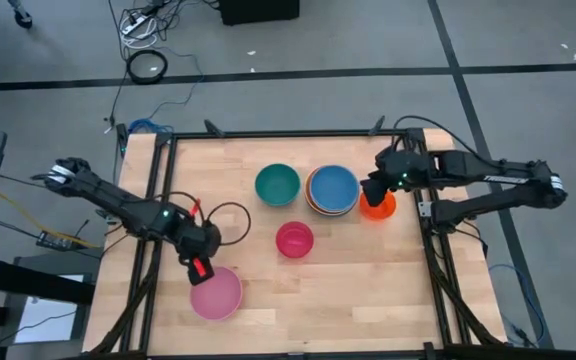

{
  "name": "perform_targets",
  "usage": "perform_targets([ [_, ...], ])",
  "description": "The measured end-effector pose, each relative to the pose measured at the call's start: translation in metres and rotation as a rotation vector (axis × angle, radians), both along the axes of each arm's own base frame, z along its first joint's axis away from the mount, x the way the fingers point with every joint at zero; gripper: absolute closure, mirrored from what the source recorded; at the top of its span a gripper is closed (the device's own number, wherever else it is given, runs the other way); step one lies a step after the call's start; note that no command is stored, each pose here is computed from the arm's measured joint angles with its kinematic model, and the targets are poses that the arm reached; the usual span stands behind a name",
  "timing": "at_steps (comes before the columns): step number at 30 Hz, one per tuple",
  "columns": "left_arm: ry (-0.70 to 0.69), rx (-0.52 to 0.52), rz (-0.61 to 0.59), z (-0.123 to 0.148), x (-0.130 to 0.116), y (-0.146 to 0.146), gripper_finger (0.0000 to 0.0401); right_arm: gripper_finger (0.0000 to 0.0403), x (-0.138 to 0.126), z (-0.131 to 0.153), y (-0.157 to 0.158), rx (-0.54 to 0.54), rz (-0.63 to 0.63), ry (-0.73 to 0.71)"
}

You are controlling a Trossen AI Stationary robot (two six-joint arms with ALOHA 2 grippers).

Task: Nest bowls inside each other
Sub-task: Stack the pink bowl on top of the dark blue bowl

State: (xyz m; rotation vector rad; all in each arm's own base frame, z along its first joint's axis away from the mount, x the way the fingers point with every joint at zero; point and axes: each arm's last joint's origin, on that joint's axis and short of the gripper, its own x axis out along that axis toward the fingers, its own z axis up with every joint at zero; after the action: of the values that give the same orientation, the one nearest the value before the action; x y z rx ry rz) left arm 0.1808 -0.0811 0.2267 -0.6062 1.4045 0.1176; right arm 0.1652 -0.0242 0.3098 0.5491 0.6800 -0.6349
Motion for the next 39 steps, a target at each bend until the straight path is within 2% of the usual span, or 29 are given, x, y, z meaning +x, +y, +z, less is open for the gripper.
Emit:
perform_targets([
  [3, 0.043, 0.014, 0.0, -0.009, 0.001, -0.006, 0.028, 0.0225, 0.006, -0.004, 0.002, 0.004, 0.009, 0.024],
  [10, 0.019, 0.006, -0.027, -0.022, 0.014, -0.018, 0.028, 0.0225, 0.021, -0.016, 0.002, 0.008, 0.015, 0.097],
  [20, 0.07, 0.081, -0.058, -0.048, 0.028, -0.025, 0.028, 0.0225, 0.034, -0.028, 0.001, 0.004, 0.03, 0.17],
  [23, 0.073, 0.118, -0.087, -0.055, 0.031, -0.026, 0.0301, 0.0225, 0.035, -0.028, 0.001, -0.001, 0.036, 0.171],
  [25, 0.073, 0.14, -0.109, -0.057, 0.032, -0.026, 0.0342, 0.0225, 0.035, -0.028, 0.001, -0.001, 0.037, 0.172],
  [26, 0.065, 0.138, -0.122, -0.057, 0.032, -0.026, 0.0368, 0.0225, 0.035, -0.028, 0.001, -0.001, 0.038, 0.17],
  [28, 0.015, 0.145, -0.13, -0.052, 0.035, -0.025, 0.0388, 0.0225, 0.035, -0.028, 0.001, -0.005, 0.044, 0.173],
  [33, -0.046, 0.202, -0.112, -0.039, 0.038, -0.015, 0.0395, 0.0225, 0.034, -0.028, 0.001, -0.023, 0.039, 0.178],
  [39, -0.219, 0.337, -0.089, -0.003, 0.053, 0.005, 0.0397, 0.0225, 0.035, -0.026, 0.003, -0.138, 0.029, 0.191],
])
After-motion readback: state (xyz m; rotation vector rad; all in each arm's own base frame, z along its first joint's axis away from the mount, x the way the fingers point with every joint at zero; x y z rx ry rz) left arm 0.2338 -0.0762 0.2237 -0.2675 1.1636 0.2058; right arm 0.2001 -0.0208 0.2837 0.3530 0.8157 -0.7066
